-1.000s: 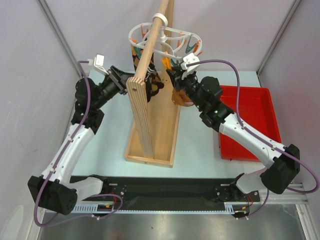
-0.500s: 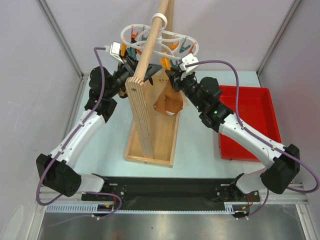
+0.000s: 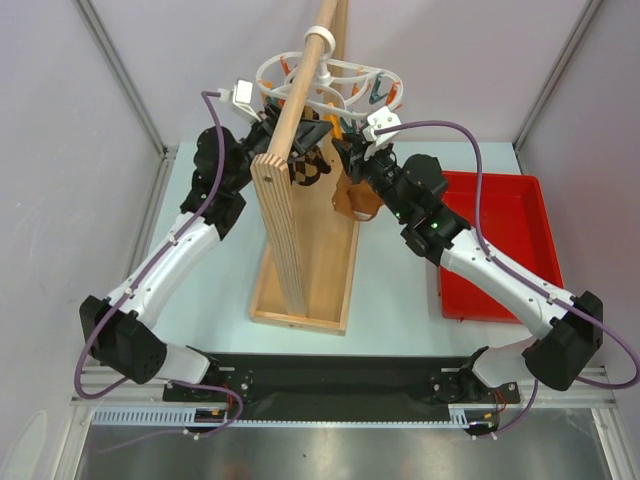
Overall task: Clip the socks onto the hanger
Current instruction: Open the clamp at the hanger.
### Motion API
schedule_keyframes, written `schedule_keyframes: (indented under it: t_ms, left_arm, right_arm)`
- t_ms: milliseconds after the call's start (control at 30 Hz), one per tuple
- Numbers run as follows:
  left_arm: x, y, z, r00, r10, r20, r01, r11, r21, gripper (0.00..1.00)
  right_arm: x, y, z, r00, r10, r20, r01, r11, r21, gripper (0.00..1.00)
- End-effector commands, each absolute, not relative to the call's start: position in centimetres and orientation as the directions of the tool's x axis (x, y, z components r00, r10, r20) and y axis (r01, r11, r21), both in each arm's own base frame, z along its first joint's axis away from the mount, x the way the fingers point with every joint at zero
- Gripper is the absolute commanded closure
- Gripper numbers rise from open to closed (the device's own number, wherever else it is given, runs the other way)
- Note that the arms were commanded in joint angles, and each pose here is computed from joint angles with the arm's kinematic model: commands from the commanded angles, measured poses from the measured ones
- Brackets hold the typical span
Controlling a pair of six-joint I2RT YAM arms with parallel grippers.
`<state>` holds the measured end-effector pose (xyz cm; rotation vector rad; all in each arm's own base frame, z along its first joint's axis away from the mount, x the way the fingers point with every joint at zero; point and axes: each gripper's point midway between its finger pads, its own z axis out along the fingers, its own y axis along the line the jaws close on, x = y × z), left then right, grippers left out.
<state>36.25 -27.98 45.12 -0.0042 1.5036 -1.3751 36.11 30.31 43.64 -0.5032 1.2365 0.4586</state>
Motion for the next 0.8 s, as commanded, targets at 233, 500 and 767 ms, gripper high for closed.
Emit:
schedule_keyframes:
  t_ms: [233, 500, 767]
  left_arm:
    - [36.9, -29.3, 47.0, -0.391, -0.625, -0.675, 0.632, 0.351, -0.691, 0.39]
    - [37.6, -29.8, 47.4, -0.379, -0.636, -0.672, 0.622, 0.362, -0.694, 0.42]
    - [37.9, -30.6, 47.2, -0.397, -0.623, -0.674, 0.633, 0.345, -0.693, 0.63]
  right_arm:
    - [34.5, 29.7, 46.9, 0.333, 0.100, -0.937, -0.593, 0.796, -0.126, 1.00]
    - [34.4, 29.6, 46.2, 0.325, 0.097, -0.941, -0.593, 0.795, -0.123, 1.00]
    - [34.4, 29.7, 46.0, 0.322, 0.105, -0.941, -0.600, 0.791, -0.117, 1.00]
